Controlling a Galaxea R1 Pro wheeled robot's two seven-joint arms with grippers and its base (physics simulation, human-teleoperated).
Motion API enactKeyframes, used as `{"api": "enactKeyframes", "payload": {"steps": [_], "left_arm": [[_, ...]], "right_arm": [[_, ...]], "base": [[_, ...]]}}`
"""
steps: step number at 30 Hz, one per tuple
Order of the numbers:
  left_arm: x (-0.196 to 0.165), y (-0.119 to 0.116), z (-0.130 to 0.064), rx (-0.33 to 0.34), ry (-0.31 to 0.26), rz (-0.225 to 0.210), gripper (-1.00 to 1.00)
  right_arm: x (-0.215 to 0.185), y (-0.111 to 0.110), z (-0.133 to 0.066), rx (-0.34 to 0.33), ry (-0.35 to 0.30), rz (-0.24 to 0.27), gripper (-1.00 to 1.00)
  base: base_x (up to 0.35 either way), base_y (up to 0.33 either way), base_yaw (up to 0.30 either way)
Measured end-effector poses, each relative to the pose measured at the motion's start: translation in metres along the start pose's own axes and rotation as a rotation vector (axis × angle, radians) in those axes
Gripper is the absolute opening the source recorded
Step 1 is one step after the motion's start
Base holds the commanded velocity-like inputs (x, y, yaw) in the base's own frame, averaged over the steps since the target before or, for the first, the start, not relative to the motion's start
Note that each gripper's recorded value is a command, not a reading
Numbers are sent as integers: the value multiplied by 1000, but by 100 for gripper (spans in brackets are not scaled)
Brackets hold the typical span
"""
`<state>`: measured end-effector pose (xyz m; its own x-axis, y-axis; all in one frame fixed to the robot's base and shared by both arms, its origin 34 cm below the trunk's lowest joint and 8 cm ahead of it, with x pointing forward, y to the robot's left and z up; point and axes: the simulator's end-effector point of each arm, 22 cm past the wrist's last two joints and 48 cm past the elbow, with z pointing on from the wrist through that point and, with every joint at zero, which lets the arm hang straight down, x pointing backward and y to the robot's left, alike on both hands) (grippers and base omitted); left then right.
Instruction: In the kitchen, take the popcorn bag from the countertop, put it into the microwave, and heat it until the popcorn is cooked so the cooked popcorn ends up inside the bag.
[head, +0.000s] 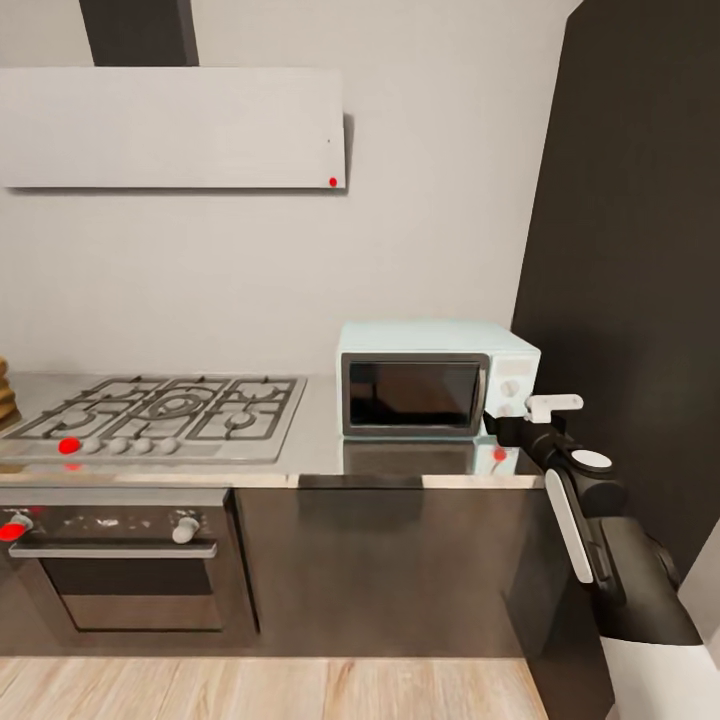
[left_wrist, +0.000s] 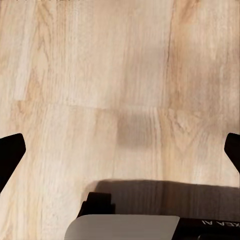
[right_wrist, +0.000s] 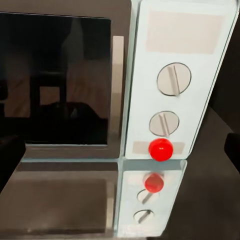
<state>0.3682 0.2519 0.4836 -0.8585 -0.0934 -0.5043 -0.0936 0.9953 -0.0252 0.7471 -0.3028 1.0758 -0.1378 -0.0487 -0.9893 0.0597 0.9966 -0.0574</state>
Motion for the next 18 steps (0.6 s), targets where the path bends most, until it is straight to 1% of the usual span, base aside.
{"api": "enactKeyframes", "payload": {"steps": [18], "left_arm": [[0, 0, 0, 0, 0, 1, 100]], "right_arm": [[0, 0, 0, 1, 0, 0, 100]], "base": [[4, 0, 0]]}}
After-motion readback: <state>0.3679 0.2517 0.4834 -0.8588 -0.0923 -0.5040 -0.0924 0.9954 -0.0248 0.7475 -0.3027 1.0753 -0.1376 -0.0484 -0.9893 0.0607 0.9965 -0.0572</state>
